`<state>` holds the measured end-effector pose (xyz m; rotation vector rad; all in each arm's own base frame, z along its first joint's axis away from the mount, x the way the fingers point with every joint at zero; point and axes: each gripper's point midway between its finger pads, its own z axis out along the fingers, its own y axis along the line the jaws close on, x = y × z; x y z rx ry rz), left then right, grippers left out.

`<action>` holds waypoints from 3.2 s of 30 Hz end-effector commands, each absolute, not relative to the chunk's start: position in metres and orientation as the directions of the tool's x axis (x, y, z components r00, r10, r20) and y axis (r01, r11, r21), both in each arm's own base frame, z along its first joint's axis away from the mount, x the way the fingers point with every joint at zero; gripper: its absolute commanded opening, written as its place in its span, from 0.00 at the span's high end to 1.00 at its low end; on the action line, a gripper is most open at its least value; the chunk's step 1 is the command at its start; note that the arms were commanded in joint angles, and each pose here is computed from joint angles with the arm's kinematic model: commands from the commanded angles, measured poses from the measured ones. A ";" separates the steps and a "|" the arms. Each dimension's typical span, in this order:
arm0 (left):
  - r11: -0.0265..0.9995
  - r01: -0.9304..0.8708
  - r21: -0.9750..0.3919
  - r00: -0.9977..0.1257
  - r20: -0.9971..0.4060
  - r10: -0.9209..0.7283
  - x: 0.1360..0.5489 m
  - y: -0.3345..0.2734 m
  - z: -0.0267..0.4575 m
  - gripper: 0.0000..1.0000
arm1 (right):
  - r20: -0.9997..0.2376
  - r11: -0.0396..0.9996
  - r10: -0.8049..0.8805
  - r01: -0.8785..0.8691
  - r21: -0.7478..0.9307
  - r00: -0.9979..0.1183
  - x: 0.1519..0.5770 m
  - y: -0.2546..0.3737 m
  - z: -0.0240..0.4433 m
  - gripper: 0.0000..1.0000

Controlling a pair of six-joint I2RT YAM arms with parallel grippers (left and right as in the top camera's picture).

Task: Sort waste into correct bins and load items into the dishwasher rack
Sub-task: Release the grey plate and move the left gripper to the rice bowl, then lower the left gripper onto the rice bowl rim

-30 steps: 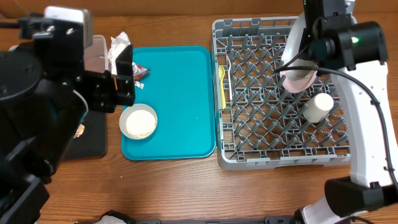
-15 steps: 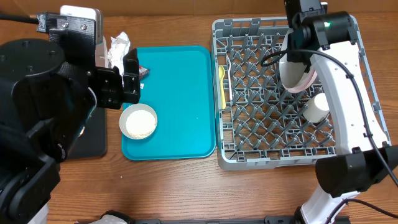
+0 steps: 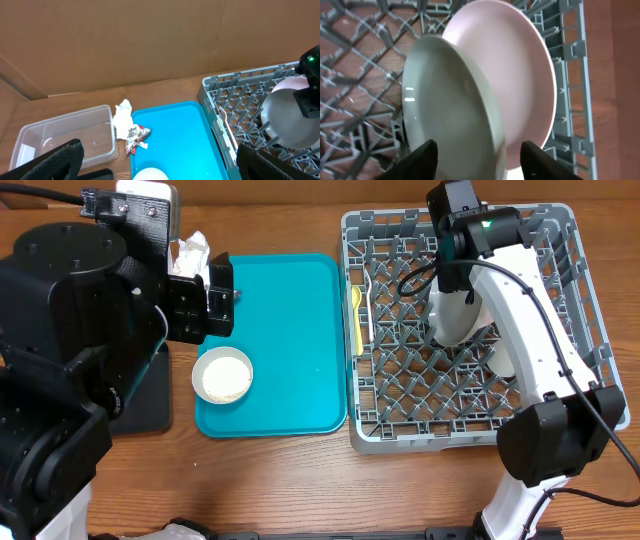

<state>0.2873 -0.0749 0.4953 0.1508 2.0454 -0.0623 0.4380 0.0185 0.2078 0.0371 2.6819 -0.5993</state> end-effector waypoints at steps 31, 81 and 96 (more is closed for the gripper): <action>0.910 -0.391 -0.137 -0.920 0.062 -0.387 0.280 0.004 0.148 0.15 | -0.541 0.886 0.036 -0.223 0.406 -0.840 0.313 0.136 0.396 0.24; 0.930 -0.345 -0.125 -0.938 0.009 -0.347 0.296 0.011 0.101 0.62 | -0.508 0.891 0.027 -0.210 0.403 -0.861 0.311 0.135 0.385 0.24; 0.990 0.081 -0.112 -0.996 -0.039 0.077 0.327 -0.080 0.060 0.48 | -0.500 0.892 0.026 -0.206 0.403 -0.865 0.309 0.135 0.384 0.24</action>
